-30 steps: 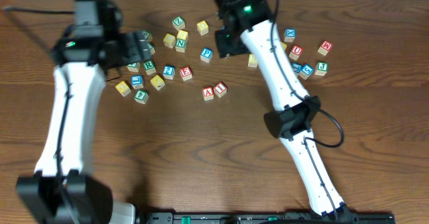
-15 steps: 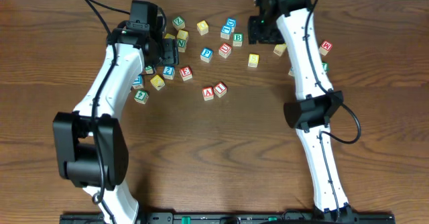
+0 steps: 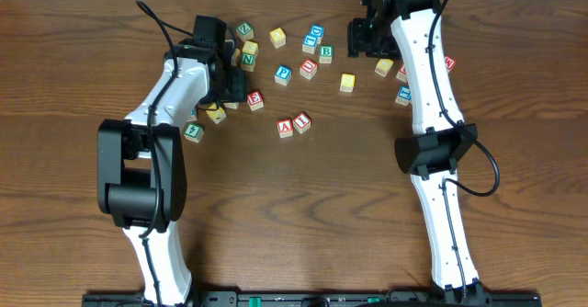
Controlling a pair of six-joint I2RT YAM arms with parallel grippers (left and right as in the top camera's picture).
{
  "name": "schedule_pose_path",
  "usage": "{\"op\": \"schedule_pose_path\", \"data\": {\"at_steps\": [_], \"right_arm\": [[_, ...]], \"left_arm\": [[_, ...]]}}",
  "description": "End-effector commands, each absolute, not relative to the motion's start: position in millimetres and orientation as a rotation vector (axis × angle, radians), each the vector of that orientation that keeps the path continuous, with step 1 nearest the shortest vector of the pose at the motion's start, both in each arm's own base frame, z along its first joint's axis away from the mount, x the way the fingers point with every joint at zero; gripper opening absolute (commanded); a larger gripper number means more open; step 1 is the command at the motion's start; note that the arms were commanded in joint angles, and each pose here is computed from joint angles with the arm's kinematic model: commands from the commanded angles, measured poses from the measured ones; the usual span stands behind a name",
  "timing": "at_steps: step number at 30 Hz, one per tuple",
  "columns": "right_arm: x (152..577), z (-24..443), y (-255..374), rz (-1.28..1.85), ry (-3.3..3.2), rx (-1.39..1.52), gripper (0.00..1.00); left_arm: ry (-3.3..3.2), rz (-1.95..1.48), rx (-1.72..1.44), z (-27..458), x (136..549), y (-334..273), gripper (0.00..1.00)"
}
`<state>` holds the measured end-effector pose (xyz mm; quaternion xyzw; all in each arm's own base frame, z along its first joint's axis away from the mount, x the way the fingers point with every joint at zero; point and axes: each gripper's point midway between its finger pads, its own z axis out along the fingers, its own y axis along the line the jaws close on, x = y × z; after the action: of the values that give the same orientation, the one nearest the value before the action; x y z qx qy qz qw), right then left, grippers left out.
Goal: Spell out AI2
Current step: 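Lower the left gripper and grasp the blue 2 block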
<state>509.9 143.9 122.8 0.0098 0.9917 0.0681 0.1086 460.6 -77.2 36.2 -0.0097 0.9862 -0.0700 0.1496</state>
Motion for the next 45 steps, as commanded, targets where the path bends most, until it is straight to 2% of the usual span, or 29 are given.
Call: {"op": "schedule_pose_path", "data": {"at_steps": [1,5,23,33,45], "right_arm": [[509,135,150,0.218,2.891,0.001,0.64],[508,135,151,0.219,2.892,-0.002,0.64],[508,135,151,0.219,2.892,-0.004,0.64],[508,135,151,0.218,2.892,-0.003,0.65],[508,134,151,0.212,2.891,-0.003,0.66]], "left_arm": [[2.819,-0.178,0.001,34,468,-74,0.61],[2.806,-0.172,0.047,34,471,-74,0.56],[2.839,-0.101,0.066,13,466,-66,0.55],[2.849,-0.100,0.068,10,464,-66,0.44],[2.890,-0.096,0.073,7,454,-67,0.42]]}}
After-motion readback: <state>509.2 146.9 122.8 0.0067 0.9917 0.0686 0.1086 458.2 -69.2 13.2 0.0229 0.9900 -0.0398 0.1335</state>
